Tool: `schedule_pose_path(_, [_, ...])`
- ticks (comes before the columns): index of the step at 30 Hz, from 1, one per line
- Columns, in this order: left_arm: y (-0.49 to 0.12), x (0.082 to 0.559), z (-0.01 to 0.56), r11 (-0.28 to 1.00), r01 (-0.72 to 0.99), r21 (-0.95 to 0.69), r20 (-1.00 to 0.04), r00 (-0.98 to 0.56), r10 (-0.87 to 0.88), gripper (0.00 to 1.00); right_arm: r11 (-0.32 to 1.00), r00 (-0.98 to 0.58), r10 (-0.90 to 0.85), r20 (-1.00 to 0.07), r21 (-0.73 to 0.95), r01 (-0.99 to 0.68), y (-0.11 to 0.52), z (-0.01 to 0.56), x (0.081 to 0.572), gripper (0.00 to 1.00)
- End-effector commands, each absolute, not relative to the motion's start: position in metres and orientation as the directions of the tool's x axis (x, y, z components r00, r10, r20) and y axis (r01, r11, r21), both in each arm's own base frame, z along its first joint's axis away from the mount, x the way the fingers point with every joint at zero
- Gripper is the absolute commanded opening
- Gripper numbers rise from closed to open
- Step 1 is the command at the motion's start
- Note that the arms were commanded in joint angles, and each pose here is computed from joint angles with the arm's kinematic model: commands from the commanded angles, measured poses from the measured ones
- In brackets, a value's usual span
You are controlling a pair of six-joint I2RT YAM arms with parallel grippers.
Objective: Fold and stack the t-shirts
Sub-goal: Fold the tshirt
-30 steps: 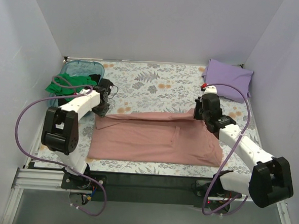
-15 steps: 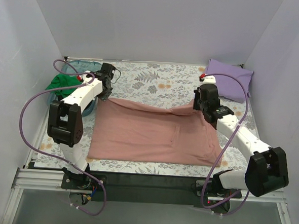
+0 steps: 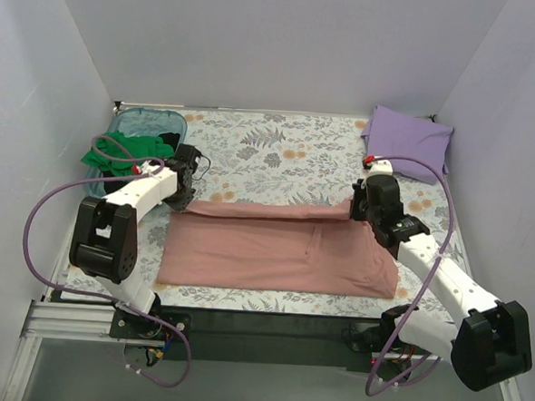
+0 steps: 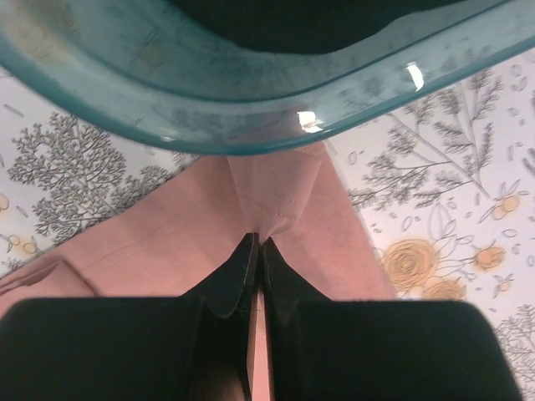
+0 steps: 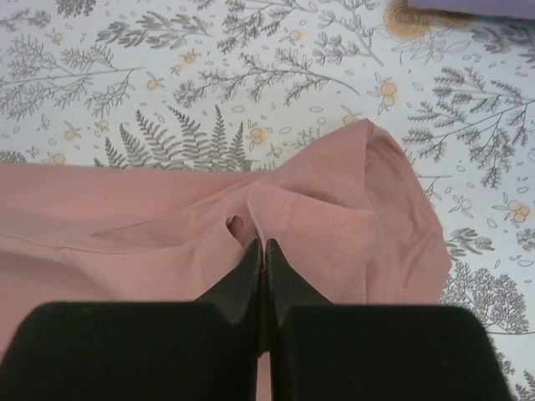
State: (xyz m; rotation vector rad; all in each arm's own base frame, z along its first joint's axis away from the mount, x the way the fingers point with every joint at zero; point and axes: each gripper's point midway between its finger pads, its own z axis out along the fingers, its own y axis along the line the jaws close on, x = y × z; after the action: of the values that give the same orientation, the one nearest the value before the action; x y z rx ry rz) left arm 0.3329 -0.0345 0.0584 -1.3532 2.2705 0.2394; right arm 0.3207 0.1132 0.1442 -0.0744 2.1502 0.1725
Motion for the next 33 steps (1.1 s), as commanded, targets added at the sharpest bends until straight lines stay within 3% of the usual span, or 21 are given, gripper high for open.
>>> schedule_pose_path(1, [-0.036,0.327,0.066,0.487,-0.859,-0.16,-0.491,-0.359,-0.794,0.0,0.979,-0.575,0.05,-0.817,0.154,-0.134,0.118,0.138,0.302,0.01])
schedule_pose_path(10, [-0.041,0.304,0.049,0.51,-0.843,-0.174,-0.452,-0.392,-0.802,0.0,0.974,-0.683,0.062,-0.728,0.192,-0.117,0.111,0.101,0.252,0.04])
schedule_pose_path(12, [-0.039,0.294,0.043,0.506,-0.849,-0.151,-0.448,-0.398,-0.801,0.0,0.975,-0.7,0.082,-0.709,0.203,-0.092,0.108,0.092,0.242,0.07])
schedule_pose_path(13, [-0.038,0.292,0.042,0.507,-0.85,-0.145,-0.448,-0.4,-0.799,0.0,0.974,-0.722,0.11,-0.684,0.22,-0.06,0.106,0.079,0.234,0.14])
schedule_pose_path(16, [-0.033,0.278,0.04,0.504,-0.859,-0.095,-0.445,-0.416,-0.793,0.24,0.958,-0.754,0.125,-0.645,0.276,-0.077,0.112,0.065,0.215,0.25])
schedule_pose_path(17, [-0.03,0.274,0.043,0.502,-0.86,-0.087,-0.448,-0.416,-0.791,0.35,0.955,-0.764,0.122,-0.634,0.284,-0.082,0.111,0.059,0.206,0.34])
schedule_pose_path(18, [-0.027,0.264,0.043,0.498,-0.865,-0.056,-0.446,-0.425,-0.788,0.55,0.957,-0.782,0.124,-0.61,0.282,-0.068,0.107,0.052,0.196,0.36])
schedule_pose_path(19, [-0.026,0.26,0.045,0.498,-0.865,-0.052,-0.445,-0.427,-0.787,0.6,0.952,-0.791,0.134,-0.597,0.3,-0.065,0.108,0.05,0.189,0.38])
schedule_pose_path(22, [-0.029,0.252,0.055,0.52,-0.85,-0.086,-0.431,-0.439,-0.788,0.68,0.901,-0.785,0.183,-0.592,0.421,-0.107,0.124,0.064,0.177,0.66])
schedule_pose_path(23, [-0.033,0.253,0.059,0.527,-0.843,-0.11,-0.418,-0.442,-0.794,0.69,0.884,-0.762,0.206,-0.614,0.451,-0.124,0.128,0.075,0.177,0.94])
schedule_pose_path(27, [-0.054,0.267,0.086,0.589,-0.773,-0.235,-0.395,-0.478,-0.785,0.71,0.864,-0.684,0.235,-0.691,0.471,-0.179,0.133,0.119,0.191,0.98])
schedule_pose_path(28, [-0.059,0.271,0.092,0.602,-0.754,-0.261,-0.399,-0.484,-0.779,0.84,0.86,-0.676,0.212,-0.705,0.464,-0.214,0.136,0.127,0.193,0.98])
schedule_pose_path(33, [-0.084,0.292,0.102,0.642,-0.695,-0.324,-0.398,-0.516,-0.758,0.89,0.865,-0.684,0.182,-0.707,0.445,-0.231,0.147,0.14,0.217,0.98])
